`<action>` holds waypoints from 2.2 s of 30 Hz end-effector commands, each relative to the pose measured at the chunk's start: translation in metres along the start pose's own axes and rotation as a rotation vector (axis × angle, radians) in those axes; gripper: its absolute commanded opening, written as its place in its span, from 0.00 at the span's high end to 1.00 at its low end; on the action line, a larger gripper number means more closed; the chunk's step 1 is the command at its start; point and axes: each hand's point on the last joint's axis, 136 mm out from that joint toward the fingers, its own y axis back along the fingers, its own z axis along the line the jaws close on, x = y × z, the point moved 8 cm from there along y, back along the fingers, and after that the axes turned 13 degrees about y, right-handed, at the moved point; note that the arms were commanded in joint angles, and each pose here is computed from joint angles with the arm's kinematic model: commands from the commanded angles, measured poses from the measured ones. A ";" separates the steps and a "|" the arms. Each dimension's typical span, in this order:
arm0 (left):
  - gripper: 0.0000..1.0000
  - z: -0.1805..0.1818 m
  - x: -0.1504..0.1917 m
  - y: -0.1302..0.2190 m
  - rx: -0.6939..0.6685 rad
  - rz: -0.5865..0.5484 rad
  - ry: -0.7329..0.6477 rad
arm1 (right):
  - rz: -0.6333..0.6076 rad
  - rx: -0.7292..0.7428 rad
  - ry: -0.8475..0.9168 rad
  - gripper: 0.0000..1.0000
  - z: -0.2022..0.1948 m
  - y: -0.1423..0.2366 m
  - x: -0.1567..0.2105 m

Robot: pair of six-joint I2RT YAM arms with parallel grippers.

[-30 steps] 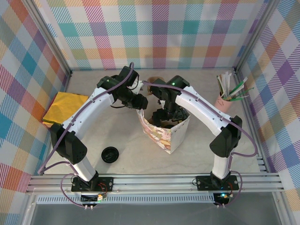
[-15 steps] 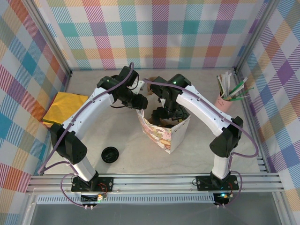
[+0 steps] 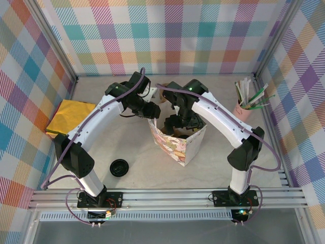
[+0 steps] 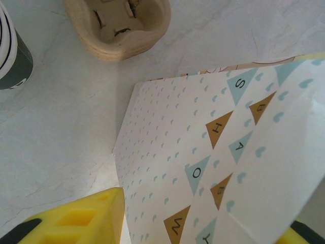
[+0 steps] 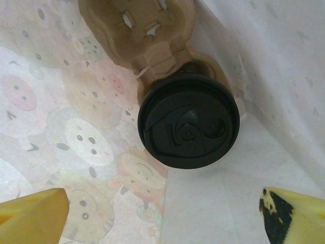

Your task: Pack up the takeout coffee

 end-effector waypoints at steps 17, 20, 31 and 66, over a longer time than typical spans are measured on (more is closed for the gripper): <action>0.42 -0.020 0.000 0.036 0.082 -0.068 -0.009 | -0.039 -0.016 -0.005 0.10 0.000 0.030 0.014; 0.40 -0.022 -0.002 0.041 0.084 -0.083 -0.009 | -0.056 -0.016 -0.004 0.11 0.000 0.035 0.014; 0.35 -0.023 -0.007 0.072 0.076 -0.208 0.010 | -0.092 0.024 -0.009 0.11 -0.007 0.051 0.022; 0.00 0.116 -0.002 0.127 -0.513 -0.714 0.504 | -0.622 0.255 -0.456 0.01 -0.136 0.112 0.094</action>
